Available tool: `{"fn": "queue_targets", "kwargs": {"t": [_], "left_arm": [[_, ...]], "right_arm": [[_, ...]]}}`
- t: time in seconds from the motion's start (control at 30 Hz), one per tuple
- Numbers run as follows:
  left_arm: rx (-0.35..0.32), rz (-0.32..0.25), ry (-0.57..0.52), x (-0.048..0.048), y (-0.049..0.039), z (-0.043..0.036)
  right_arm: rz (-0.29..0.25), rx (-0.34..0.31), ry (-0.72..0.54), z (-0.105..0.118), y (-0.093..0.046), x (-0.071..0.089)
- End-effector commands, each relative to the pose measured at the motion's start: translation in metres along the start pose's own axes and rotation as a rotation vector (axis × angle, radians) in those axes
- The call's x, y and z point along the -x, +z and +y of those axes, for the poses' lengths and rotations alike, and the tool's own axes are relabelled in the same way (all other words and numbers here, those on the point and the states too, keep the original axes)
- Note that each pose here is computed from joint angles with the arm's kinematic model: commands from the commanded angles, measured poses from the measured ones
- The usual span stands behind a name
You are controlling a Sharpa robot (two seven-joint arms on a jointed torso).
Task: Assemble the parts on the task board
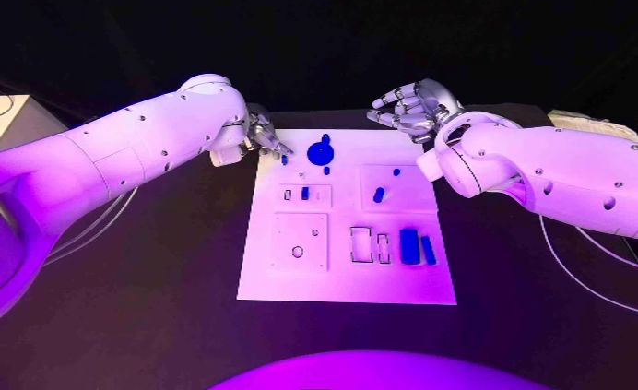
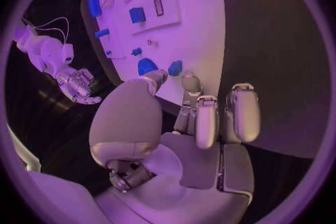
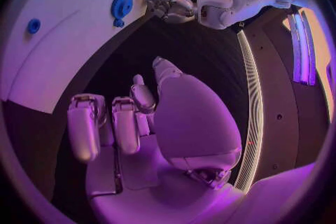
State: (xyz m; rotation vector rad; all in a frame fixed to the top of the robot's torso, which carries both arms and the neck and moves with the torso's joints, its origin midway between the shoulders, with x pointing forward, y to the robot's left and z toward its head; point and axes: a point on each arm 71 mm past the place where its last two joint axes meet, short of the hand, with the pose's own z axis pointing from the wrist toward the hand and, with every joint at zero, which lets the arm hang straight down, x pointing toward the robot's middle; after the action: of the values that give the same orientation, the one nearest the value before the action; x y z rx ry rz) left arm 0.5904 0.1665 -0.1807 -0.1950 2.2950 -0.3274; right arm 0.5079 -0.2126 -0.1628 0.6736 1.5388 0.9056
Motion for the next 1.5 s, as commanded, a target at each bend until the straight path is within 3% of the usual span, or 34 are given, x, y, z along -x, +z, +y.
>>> {"fn": "queue_targets", "kwargs": {"t": [0.03, 0.97, 1.5], "left_arm": [[-0.022, 0.031, 0.008, -0.0029, -0.0001, -0.0036], [-0.044, 0.063, -0.010, -0.0063, -0.0011, -0.0067], [-0.067, 0.052, -0.063, -0.0063, -0.0038, -0.0056]], "right_arm": [[0.013, 0.015, -0.009, 0.0014, 0.0001, -0.0013], [0.015, 0.014, -0.009, 0.0014, 0.0010, -0.0019], [0.014, 0.013, -0.010, 0.0010, 0.0013, -0.0015]]}}
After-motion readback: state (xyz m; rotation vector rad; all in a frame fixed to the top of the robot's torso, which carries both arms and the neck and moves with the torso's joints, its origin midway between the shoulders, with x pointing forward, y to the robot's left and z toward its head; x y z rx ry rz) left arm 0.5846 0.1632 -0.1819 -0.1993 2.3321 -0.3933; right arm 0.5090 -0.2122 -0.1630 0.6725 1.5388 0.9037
